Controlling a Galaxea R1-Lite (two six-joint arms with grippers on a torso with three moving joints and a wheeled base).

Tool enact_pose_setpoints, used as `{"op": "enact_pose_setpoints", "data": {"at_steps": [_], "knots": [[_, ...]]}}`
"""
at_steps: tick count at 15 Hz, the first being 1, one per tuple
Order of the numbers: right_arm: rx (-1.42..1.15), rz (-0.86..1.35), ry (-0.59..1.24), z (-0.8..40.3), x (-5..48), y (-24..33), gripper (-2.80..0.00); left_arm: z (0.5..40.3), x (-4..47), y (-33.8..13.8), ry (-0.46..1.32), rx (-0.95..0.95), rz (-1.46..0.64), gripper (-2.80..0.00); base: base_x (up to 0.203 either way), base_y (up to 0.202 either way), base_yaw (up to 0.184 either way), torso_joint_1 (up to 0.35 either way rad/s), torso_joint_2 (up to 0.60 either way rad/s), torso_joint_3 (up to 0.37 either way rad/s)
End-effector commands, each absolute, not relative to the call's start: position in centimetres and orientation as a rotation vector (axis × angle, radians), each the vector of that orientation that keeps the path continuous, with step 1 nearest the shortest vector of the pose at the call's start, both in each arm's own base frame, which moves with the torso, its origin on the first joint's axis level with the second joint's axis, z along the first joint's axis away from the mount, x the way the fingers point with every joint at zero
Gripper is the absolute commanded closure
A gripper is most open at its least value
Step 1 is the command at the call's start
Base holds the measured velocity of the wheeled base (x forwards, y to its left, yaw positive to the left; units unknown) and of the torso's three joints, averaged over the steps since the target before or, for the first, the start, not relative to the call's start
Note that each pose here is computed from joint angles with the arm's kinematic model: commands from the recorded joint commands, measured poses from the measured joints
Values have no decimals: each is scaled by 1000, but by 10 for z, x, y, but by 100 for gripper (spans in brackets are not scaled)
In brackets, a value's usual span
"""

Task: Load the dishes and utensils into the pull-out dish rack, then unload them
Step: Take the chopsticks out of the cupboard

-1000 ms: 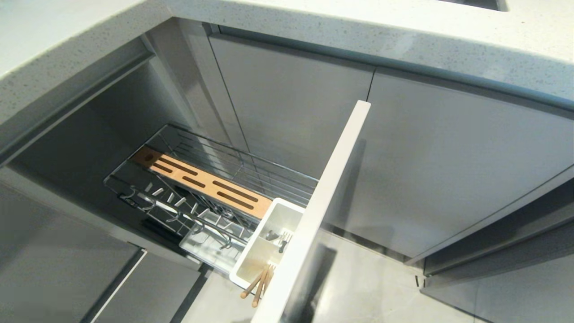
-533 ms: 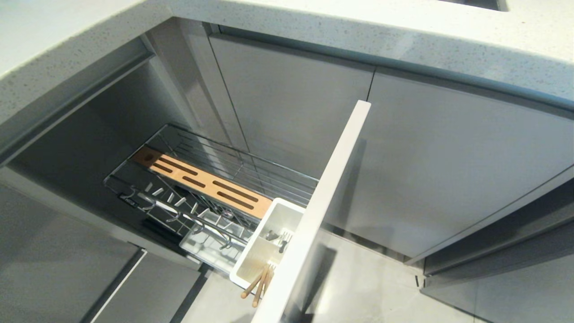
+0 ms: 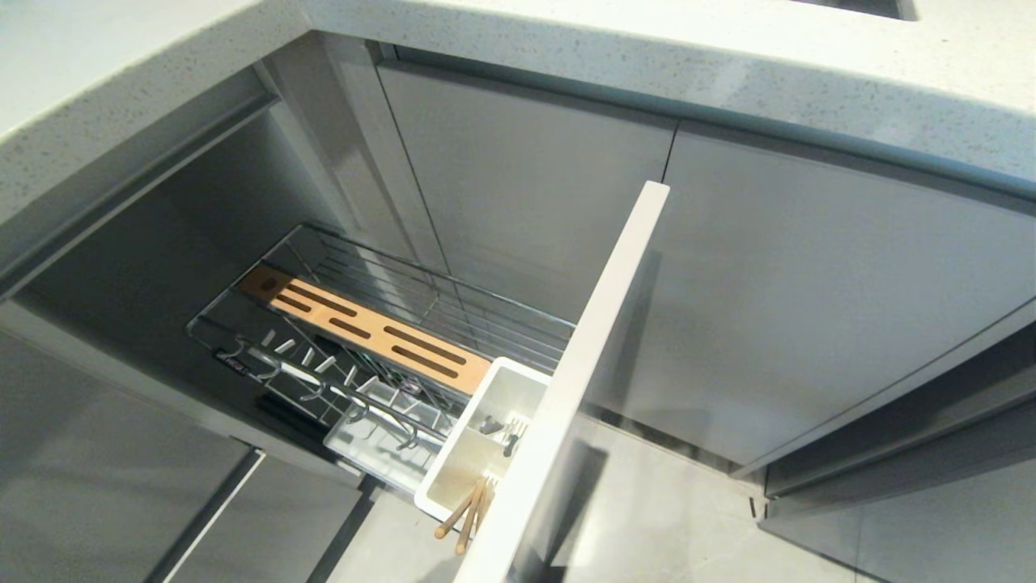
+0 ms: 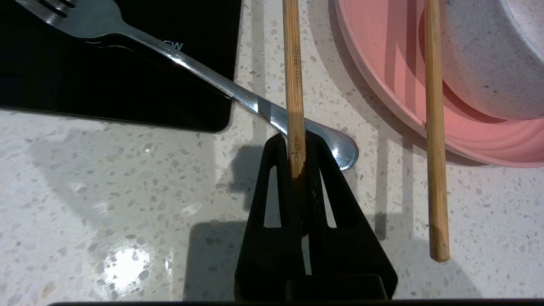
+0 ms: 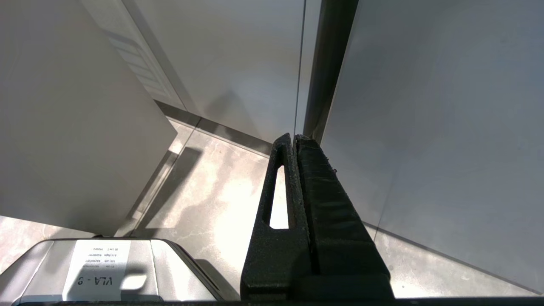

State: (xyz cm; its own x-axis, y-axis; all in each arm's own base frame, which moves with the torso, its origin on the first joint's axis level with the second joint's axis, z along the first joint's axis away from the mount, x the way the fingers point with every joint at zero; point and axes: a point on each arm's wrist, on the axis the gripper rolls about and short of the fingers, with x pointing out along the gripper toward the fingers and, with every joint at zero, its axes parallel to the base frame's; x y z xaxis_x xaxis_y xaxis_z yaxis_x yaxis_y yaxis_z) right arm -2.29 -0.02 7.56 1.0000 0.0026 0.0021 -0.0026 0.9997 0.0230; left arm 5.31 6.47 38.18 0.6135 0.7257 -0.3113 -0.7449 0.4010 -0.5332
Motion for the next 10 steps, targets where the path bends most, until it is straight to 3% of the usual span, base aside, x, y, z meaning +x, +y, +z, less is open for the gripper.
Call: {"op": "enact_pose_setpoints", "data": {"at_steps": [1,10], "knots": [[23,3,0,75,-23,0,0,381,59,70,53,-703,921,0,0,0,0,0,0,0],[23,3,0,75,-23,0,0,387,66,66,73,-668,832,0,0,0,0,0,0,0]]}}
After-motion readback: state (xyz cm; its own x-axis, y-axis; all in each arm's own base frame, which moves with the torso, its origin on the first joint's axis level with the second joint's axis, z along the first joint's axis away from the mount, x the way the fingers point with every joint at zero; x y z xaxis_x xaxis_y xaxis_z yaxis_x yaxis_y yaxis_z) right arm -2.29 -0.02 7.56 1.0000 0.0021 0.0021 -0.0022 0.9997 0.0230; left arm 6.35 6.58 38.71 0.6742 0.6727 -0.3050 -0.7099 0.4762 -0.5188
